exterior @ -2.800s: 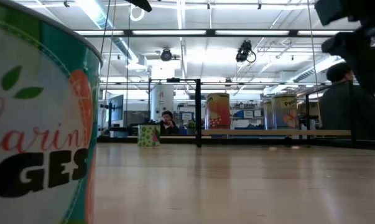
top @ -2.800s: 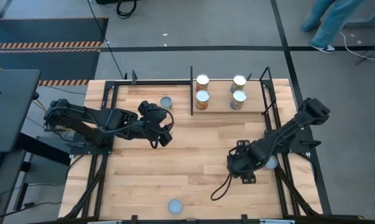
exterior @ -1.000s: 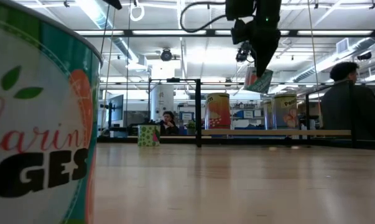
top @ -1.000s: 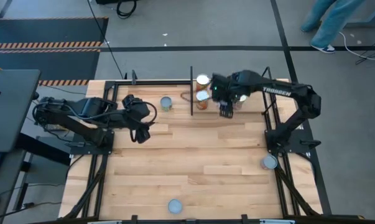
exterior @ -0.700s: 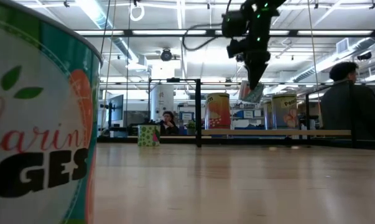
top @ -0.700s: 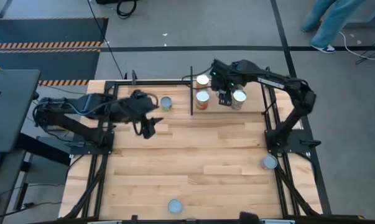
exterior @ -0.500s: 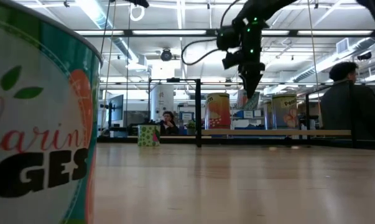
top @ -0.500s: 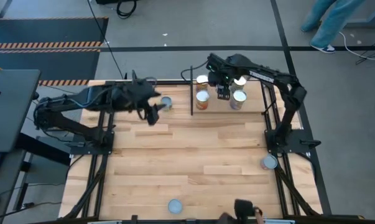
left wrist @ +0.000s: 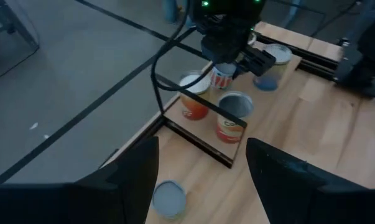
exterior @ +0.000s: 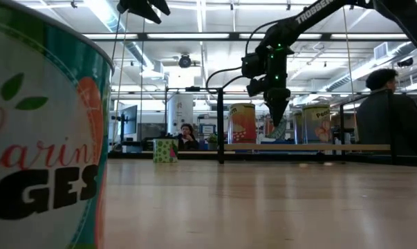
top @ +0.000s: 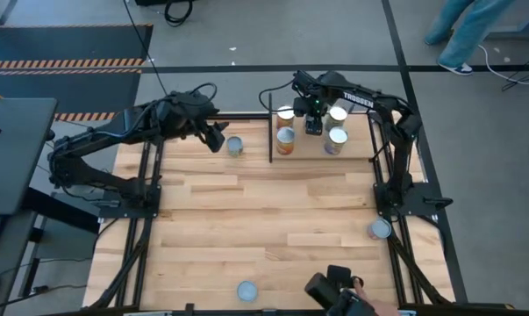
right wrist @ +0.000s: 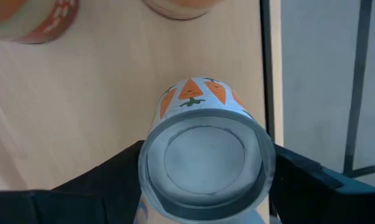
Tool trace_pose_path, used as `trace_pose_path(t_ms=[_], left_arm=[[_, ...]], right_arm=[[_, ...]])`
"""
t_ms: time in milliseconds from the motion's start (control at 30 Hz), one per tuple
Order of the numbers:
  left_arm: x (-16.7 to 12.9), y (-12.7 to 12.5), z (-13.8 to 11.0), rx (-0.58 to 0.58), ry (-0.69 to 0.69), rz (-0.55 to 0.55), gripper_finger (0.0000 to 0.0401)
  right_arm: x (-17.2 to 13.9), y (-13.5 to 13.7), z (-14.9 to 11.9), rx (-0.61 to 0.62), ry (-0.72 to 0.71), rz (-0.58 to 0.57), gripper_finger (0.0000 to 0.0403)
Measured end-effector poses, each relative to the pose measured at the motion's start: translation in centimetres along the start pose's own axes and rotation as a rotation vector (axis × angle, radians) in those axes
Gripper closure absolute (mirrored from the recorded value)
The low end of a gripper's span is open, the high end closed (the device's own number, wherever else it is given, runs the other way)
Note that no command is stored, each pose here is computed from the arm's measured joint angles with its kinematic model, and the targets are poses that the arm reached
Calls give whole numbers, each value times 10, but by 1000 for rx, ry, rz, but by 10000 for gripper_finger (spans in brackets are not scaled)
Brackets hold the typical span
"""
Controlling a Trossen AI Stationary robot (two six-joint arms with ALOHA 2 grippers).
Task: Pick and place cans onto a shelf
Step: Put the small white can on the shelf
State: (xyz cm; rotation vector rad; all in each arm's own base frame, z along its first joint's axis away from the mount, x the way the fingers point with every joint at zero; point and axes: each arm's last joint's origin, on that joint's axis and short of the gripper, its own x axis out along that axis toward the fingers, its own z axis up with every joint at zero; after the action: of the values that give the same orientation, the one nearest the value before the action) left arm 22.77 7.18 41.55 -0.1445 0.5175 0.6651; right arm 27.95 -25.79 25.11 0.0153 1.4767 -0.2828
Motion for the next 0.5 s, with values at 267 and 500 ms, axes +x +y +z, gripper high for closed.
trace_pose_path(t_ms=[267,500], left_arm=[[1,2,0,16,3,6,154],[0,1,-1,21,13,4,154]], right_arm=[[4,-4,3,-10,-18,-32,68],[4,-4,2,-16,-7,-35,49]])
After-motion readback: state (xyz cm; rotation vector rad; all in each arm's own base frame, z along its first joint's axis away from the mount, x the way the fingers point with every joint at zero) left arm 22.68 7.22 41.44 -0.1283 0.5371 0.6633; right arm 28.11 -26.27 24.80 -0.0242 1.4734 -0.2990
